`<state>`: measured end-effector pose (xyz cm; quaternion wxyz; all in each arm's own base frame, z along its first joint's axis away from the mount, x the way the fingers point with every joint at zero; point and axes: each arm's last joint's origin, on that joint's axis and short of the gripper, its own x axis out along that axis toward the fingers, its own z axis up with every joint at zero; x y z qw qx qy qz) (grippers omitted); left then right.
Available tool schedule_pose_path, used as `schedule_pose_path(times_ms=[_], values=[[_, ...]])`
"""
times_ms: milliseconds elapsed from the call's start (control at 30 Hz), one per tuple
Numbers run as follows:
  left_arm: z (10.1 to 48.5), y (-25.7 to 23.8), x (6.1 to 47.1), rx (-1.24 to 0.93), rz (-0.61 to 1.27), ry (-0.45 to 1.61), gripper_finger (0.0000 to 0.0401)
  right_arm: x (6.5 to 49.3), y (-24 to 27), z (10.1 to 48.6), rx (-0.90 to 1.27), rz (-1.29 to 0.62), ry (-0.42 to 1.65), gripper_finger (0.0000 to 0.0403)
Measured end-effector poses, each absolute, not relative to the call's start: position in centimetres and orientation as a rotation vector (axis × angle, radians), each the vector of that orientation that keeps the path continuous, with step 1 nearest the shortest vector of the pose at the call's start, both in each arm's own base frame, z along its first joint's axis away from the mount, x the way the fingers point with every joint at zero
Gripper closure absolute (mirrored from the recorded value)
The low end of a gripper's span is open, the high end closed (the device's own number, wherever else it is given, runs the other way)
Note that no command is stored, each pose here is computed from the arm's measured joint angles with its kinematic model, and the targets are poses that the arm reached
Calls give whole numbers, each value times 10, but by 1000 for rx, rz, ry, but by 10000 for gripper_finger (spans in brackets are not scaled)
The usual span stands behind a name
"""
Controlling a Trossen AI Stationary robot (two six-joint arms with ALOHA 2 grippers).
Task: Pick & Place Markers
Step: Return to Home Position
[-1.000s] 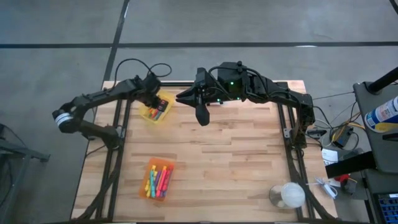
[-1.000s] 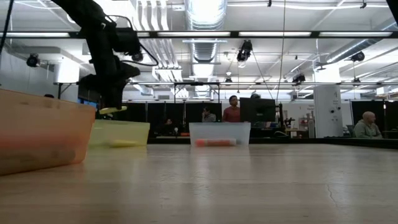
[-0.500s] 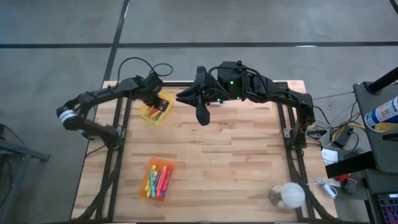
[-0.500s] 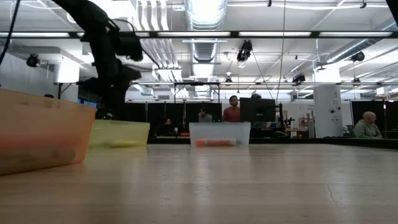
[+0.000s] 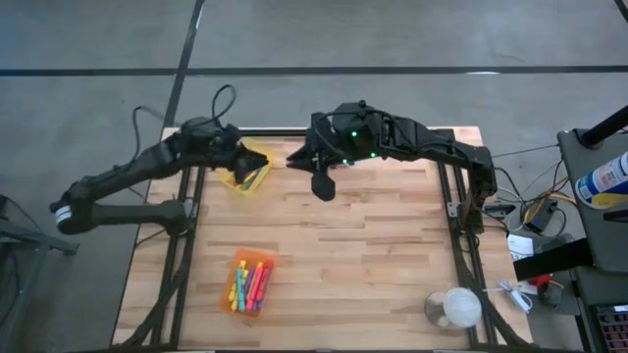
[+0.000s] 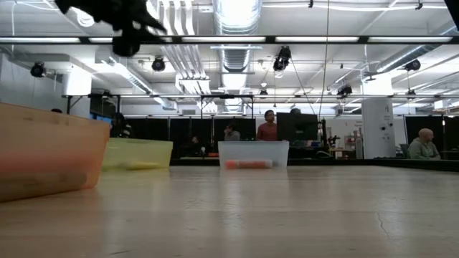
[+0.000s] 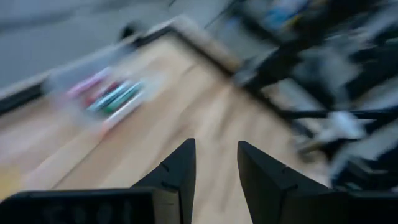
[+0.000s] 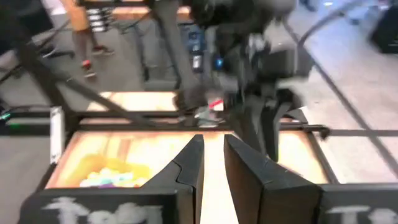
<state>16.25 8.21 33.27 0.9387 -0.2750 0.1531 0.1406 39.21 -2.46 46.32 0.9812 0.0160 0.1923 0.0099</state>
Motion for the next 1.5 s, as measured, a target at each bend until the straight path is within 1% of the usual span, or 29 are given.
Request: schedule_pose_path(times_ms=[67,167,233,333,433,533,667,800,867,1033,1133,1267,1367,1500], values=[[341,67,157,-501,202,211,289,395,-23,456,31,74,407,346],[349,49,148,-438,89,78,289,401,-21,442,67,203,423,346],[347,40,143,-456,45,43,289,407,-21,431,106,246,418,346],[341,34,137,-464,13,41,289,409,-21,420,141,242,403,346],[327,30,130,-475,11,108,289,404,-22,416,154,209,359,346],[312,25,128,-460,-41,121,289,399,-24,402,167,167,339,346],[296,20,125,-426,-99,34,289,392,-24,377,213,152,292,346],[275,17,124,-474,-150,-74,289,374,-24,371,257,162,111,346],[263,16,122,-482,-163,-100,289,363,-24,363,255,149,65,346],[231,16,121,-605,-145,-48,289,333,-23,341,232,126,101,346],[222,18,122,-667,-100,-53,289,319,-23,334,219,123,108,346],[221,18,121,-520,-74,-89,289,307,-24,317,270,74,144,346],[225,18,120,-375,-66,-130,289,290,-23,308,194,74,100,346],[226,18,118,-356,-73,-143,289,257,-21,288,176,63,96,346]])
